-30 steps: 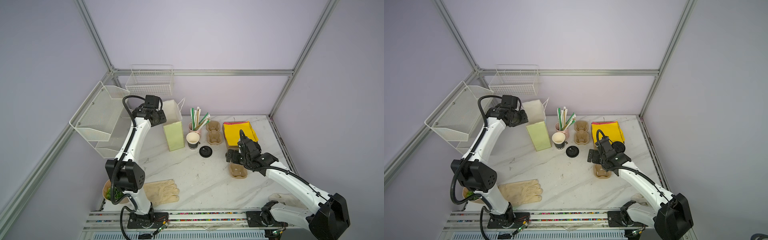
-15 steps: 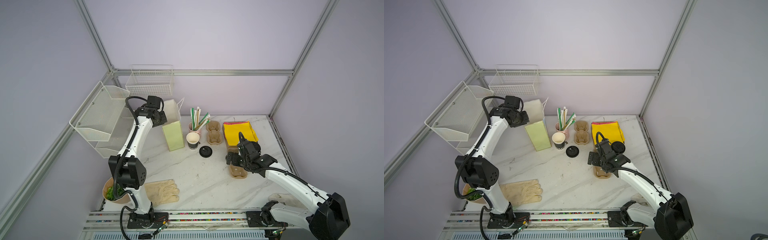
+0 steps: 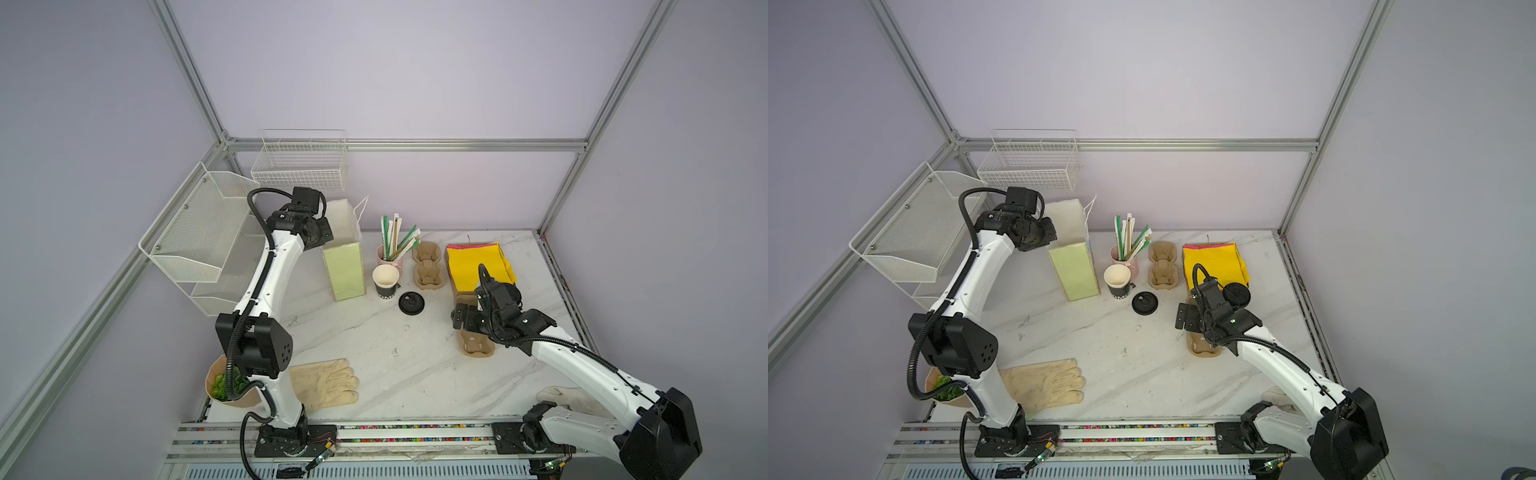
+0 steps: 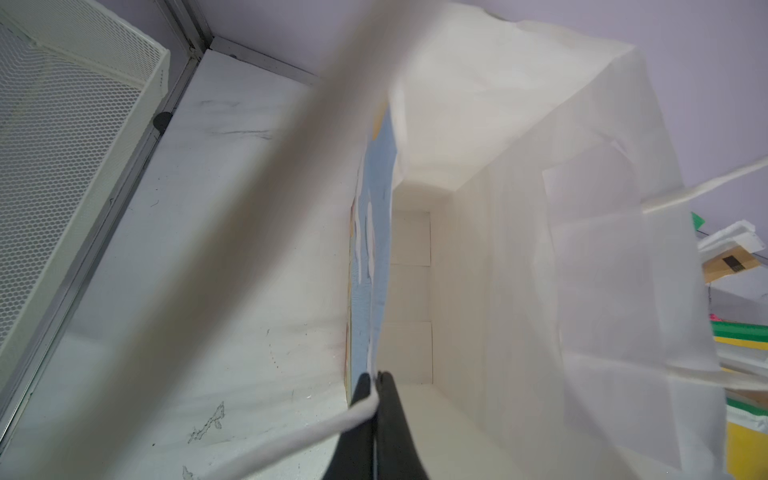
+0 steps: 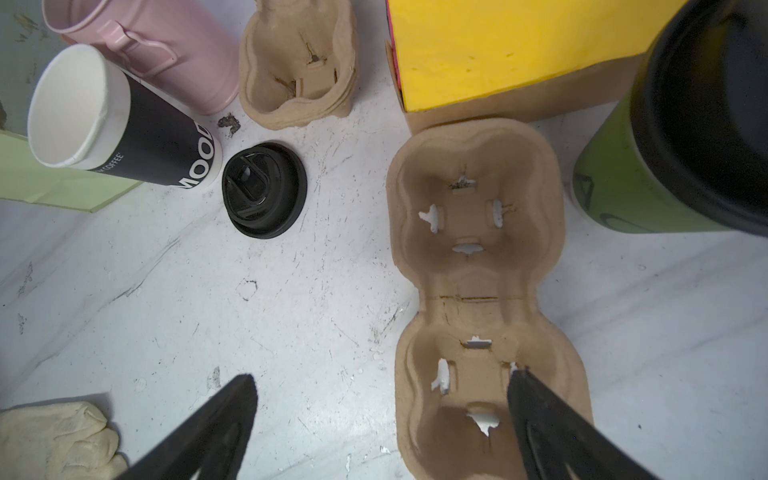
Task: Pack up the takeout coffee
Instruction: 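Reach the left gripper to the paper bag and grasp its rim, then drag the paper bag with the left gripper toward the table center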
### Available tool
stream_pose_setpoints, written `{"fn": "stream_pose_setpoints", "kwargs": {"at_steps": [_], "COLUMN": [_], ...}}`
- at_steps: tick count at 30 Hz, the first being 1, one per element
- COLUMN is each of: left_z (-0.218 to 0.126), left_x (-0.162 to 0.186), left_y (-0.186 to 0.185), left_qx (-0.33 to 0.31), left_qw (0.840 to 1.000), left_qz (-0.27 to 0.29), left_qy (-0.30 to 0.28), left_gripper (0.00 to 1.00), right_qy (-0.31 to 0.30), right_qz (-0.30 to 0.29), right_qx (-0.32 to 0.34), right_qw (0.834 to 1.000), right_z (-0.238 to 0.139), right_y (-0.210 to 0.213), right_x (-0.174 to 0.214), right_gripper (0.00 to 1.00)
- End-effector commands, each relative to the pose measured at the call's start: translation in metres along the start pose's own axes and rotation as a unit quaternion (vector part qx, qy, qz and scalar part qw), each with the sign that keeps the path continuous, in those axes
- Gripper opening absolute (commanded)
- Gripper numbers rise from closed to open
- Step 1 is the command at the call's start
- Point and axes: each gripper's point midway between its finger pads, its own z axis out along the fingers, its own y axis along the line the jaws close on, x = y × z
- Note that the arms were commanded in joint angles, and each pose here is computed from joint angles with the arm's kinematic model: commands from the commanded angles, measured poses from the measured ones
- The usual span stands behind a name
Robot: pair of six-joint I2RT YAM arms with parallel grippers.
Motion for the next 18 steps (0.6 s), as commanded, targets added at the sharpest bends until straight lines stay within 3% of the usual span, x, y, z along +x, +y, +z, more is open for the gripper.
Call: {"fn": "stream_pose_setpoints", "kwargs": {"at_steps": [1,7,13,18], "left_z": [-0.019,-0.031,-0.085,-0.127], "left_x": [-0.024,-0.027,-0.041,-0.029], "left_y": [-0.003,-0.004,-0.001,0.0], "left_qx": [0.008,0.016,0.032,0.074], "left_qw": [0.999,0.999,0.996,0.992], "left_qz": [0.003,0.002,-0.013,-0.023], "left_qy": [-0.035,-0.043,-0.084,-0.098], "left_gripper": [0.0,0.0,0.0,0.0], "right_qy": [-0.002,-0.002,-0.006,-0.008], "right_qz": [0.003,0.003,0.001,-0.001], "right_qx": [-0.007,-0.007,-0.008,-0.013], "right_qw": [1.0,1.0,1.0,1.0], "right_z": [-0.004,-0.005,-0.009,-0.012], "right_y": [0.002,0.002,0.004,0.005], "right_x": [0.001,0.001,-0.002,-0.003], "right_gripper": [0.97,0.97,0.97,0.97]}}
